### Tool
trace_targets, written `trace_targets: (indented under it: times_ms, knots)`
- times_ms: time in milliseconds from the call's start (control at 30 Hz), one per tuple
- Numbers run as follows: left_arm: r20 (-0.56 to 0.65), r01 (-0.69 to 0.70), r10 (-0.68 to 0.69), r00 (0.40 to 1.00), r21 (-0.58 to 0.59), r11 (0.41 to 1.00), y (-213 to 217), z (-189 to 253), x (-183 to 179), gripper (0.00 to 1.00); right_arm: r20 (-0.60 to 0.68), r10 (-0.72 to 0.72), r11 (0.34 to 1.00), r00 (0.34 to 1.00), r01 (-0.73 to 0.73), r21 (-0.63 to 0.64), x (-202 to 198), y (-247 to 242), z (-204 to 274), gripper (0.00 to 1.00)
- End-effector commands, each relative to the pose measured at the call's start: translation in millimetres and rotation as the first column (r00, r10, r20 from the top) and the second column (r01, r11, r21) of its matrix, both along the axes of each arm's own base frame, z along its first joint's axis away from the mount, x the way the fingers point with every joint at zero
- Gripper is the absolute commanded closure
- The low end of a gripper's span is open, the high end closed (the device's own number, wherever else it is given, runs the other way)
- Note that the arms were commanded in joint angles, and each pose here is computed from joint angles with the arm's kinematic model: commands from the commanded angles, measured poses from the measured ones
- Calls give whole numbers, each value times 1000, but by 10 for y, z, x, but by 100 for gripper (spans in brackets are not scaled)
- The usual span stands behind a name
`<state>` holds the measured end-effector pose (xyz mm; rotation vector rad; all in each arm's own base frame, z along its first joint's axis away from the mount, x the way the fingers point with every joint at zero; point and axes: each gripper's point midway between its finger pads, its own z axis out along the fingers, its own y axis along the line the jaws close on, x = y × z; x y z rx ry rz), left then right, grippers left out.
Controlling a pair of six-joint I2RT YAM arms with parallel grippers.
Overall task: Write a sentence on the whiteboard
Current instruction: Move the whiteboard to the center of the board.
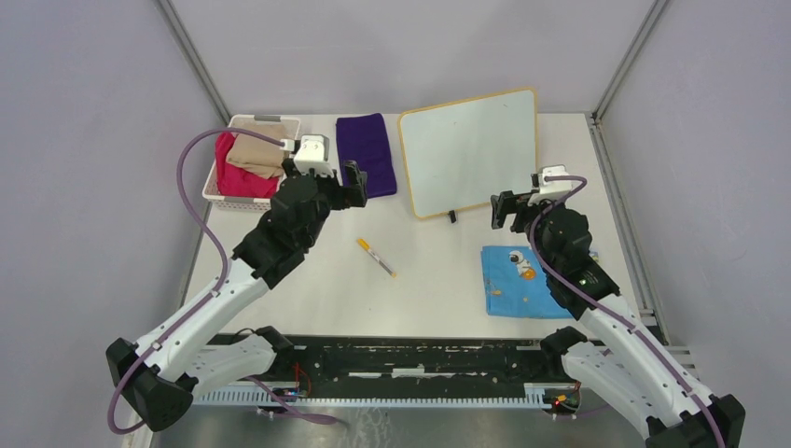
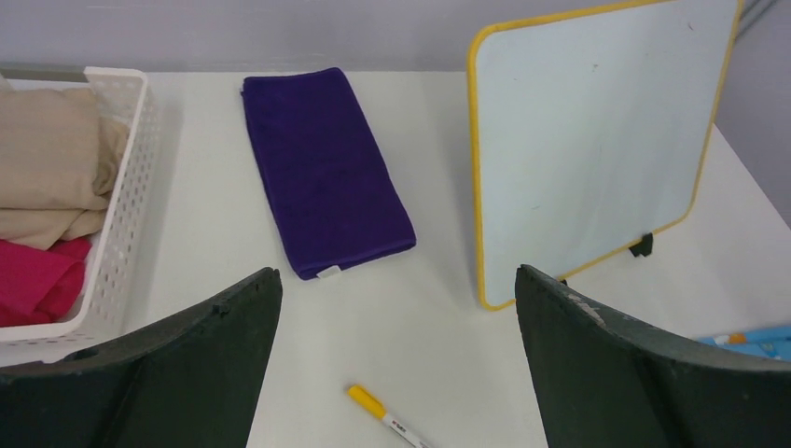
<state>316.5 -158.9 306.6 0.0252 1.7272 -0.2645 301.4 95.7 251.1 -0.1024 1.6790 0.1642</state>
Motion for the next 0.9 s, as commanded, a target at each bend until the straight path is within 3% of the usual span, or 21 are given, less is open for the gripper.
trace_targets:
  times_ms: [0, 267, 867]
  knots:
    - [74, 145, -146, 987, 10, 989, -215, 365, -69, 0, -40, 38, 999, 998, -39, -25, 37, 92, -103, 8]
    - [96, 134, -133, 986, -8, 991, -161, 225, -130, 0, -212, 184, 979, 960, -199, -48, 69, 563, -781, 18]
    - [161, 125, -128, 979, 29, 992, -146, 316, -322, 0, -387, 200, 971, 900, -235, -46, 481, 1016, -1566, 33]
